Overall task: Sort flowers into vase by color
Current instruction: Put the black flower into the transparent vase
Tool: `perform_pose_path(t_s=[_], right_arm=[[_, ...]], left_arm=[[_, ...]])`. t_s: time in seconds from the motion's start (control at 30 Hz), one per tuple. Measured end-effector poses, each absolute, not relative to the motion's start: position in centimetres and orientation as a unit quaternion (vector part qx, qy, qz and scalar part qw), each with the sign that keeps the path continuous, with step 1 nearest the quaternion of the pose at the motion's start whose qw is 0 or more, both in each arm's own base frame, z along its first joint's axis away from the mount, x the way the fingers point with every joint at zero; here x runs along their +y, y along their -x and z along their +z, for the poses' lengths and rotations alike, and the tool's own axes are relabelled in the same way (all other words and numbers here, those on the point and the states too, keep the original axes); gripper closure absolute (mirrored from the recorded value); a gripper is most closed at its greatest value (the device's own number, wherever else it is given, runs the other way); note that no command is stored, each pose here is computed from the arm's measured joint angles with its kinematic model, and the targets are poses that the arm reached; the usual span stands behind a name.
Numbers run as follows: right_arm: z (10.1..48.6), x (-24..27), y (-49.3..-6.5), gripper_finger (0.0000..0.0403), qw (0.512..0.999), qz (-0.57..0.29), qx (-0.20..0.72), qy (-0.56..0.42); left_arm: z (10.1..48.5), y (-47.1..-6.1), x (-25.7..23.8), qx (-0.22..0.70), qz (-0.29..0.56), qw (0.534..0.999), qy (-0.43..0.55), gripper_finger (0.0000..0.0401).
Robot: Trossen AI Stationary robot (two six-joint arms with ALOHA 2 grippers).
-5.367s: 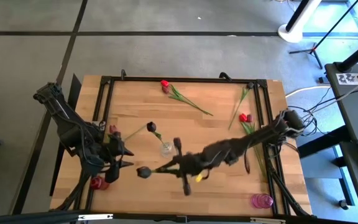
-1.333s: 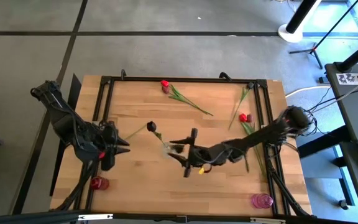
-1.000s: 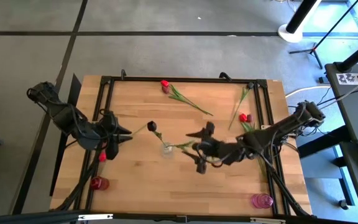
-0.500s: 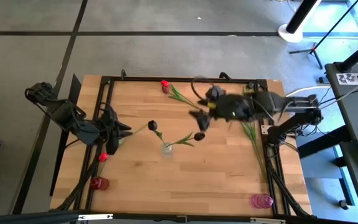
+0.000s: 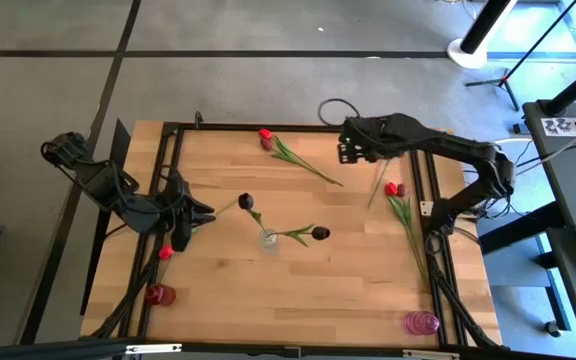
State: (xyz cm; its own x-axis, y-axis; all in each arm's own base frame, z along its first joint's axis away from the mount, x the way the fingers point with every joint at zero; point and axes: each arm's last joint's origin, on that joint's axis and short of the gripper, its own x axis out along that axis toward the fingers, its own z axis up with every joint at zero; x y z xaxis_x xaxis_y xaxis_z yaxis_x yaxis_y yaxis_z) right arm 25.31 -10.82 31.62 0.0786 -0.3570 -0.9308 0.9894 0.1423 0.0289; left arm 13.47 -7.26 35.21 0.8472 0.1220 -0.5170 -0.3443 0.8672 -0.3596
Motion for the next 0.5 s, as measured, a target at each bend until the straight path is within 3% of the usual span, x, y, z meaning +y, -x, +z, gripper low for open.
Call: perform_pose_path(t_s=[0.23, 0.5], right_arm=[[23.6, -14.1, -21.4, 0.0095, 0.486, -0.62, 0.427, -0.443], [17.6, -18.7, -17.1, 0.0146, 0.435, -0.682, 0.33, -0.487]], left_arm=[[34.6, -13.7, -8.5, 0.268, 0.107, 0.934, 0.209, 0.0296], [34.3, -12.6, -7.8, 0.281, 0.137, 0.93, 0.192, 0.0296]])
